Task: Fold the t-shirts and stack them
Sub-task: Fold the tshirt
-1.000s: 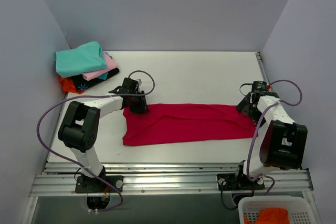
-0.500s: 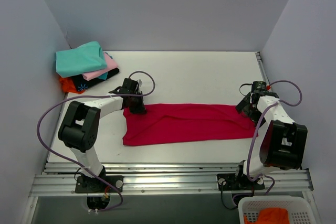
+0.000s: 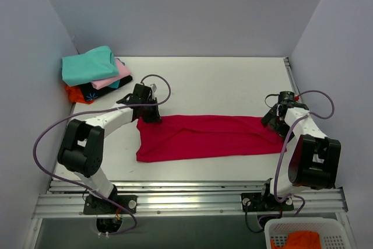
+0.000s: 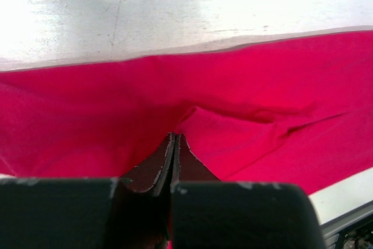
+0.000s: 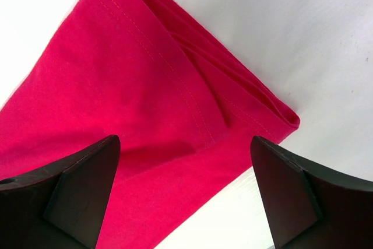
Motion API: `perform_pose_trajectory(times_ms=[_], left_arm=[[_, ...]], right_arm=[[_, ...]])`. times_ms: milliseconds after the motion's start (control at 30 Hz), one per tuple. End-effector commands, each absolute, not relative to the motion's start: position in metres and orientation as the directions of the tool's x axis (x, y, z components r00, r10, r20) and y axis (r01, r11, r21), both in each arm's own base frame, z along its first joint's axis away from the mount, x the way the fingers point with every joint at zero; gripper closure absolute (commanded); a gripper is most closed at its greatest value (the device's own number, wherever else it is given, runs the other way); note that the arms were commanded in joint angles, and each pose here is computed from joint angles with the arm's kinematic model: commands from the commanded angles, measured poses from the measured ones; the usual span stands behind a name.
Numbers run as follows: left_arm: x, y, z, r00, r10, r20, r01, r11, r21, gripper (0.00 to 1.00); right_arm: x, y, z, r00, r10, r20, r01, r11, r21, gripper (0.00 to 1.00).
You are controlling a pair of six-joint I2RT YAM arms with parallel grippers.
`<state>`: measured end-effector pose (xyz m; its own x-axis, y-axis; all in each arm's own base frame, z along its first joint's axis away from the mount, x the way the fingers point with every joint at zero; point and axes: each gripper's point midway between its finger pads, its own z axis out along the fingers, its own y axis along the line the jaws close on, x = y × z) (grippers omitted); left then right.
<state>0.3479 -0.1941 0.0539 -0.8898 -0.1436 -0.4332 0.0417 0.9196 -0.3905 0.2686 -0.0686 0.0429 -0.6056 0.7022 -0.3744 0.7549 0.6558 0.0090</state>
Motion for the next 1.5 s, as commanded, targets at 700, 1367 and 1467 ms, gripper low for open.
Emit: perform_pose_trajectory(times_ms=[700,1367,1467], left_arm=[[0.244,-0.248,0.075,-0.914,-0.097,-0.394,0.114,0.871,-0.478,0.98],[0.215,-0.293,0.113,-0.895,-0.079,-0.438,0.119,0.906,-0.407,0.22],[0.231,-0.259,0.125,-0.866,-0.188,-0.464,0.015,0.917,-0.399,0.22]], right_arm=[[0.259,-0.057,0.051,-0.608,0.696,-0.381,0.741,0.67,0.042,0.11],[0.272,-0.042,0.044,-0.629,0.68,-0.377,0.716,0.695,0.059,0.11],[0.273,-0.043,0.043,-0.632,0.677,-0.377,0.714,0.698,0.055,0.11]])
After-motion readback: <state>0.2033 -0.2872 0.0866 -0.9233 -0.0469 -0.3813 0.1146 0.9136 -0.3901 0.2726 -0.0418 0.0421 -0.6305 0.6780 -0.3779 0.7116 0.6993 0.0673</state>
